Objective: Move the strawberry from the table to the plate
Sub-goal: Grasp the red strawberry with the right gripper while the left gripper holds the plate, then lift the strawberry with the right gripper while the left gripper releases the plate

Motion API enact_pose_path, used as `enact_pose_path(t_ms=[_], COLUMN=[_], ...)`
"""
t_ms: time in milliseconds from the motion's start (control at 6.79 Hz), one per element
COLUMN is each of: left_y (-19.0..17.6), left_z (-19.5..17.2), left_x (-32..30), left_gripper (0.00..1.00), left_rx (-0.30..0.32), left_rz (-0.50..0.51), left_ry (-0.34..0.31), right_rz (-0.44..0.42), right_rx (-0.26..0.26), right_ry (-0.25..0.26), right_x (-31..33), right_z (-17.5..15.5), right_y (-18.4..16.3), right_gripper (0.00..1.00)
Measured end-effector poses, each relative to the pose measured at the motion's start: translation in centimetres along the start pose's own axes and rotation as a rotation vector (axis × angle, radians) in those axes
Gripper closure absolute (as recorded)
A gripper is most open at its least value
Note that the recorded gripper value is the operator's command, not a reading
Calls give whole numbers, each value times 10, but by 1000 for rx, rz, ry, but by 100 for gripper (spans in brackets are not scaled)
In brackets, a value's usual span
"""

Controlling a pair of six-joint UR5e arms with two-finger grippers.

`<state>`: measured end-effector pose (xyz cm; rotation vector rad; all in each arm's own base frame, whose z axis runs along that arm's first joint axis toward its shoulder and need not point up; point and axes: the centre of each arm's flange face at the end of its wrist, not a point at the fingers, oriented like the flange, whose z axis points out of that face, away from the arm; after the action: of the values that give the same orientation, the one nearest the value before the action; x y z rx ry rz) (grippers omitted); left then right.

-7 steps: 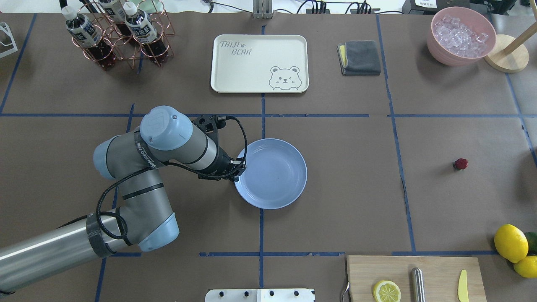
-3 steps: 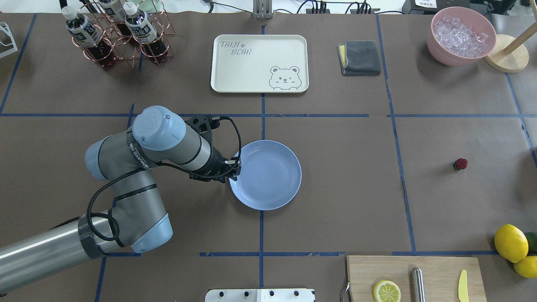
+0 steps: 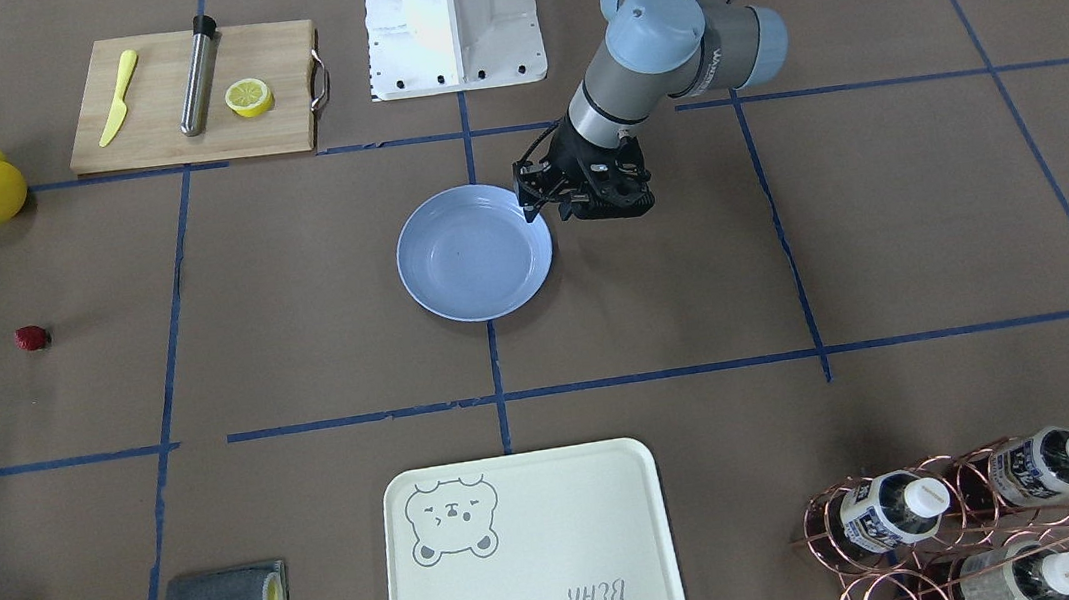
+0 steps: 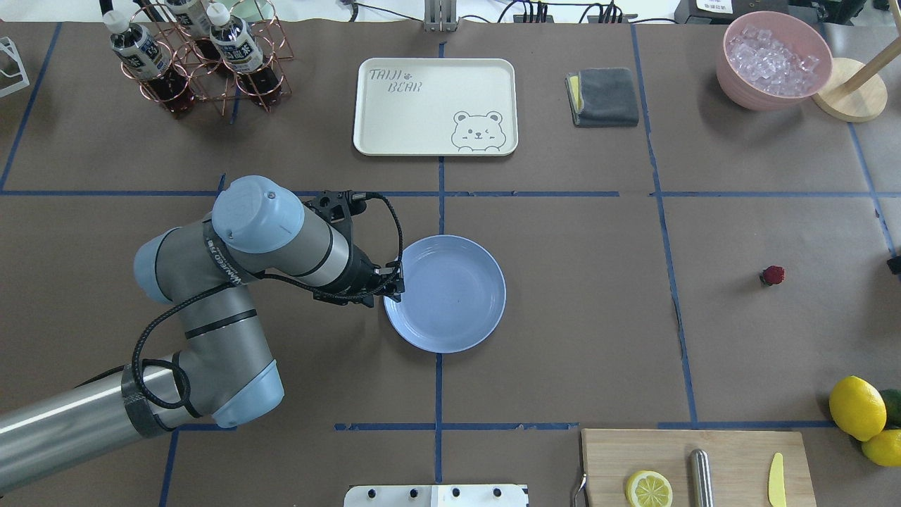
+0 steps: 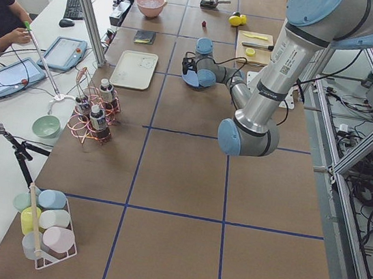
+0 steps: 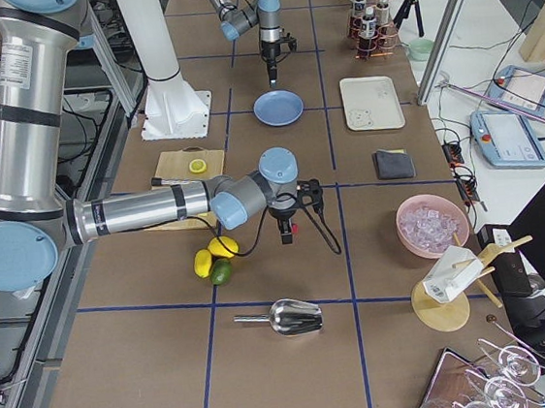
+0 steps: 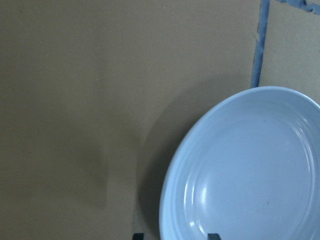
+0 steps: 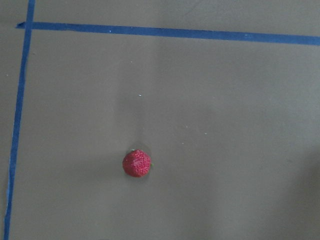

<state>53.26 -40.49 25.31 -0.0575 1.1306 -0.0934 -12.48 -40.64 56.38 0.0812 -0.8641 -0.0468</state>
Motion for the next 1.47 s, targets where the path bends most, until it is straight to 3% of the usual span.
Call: enact_pose_path(t_ms=[295,736,1178,1473], left_y=[0,1,1,1], left_z=[0,0,1,1], left_x=[-1,-2,-2,-2], left_gripper=[44,43,43,42], left_rx=[1,0,-1,-1], left_rz=[0,0,-2,-2], left_ry=[0,-2,-3,-2], right_rz=[41,64,72,73], right_rx=[72,74,61,67], right_ry=[68,107,128,133], right_x=[-53,-68,-62,-61], right_z=[54,95,116,116], right_y=[16,18,8,6], right_gripper=[0,3,32,32])
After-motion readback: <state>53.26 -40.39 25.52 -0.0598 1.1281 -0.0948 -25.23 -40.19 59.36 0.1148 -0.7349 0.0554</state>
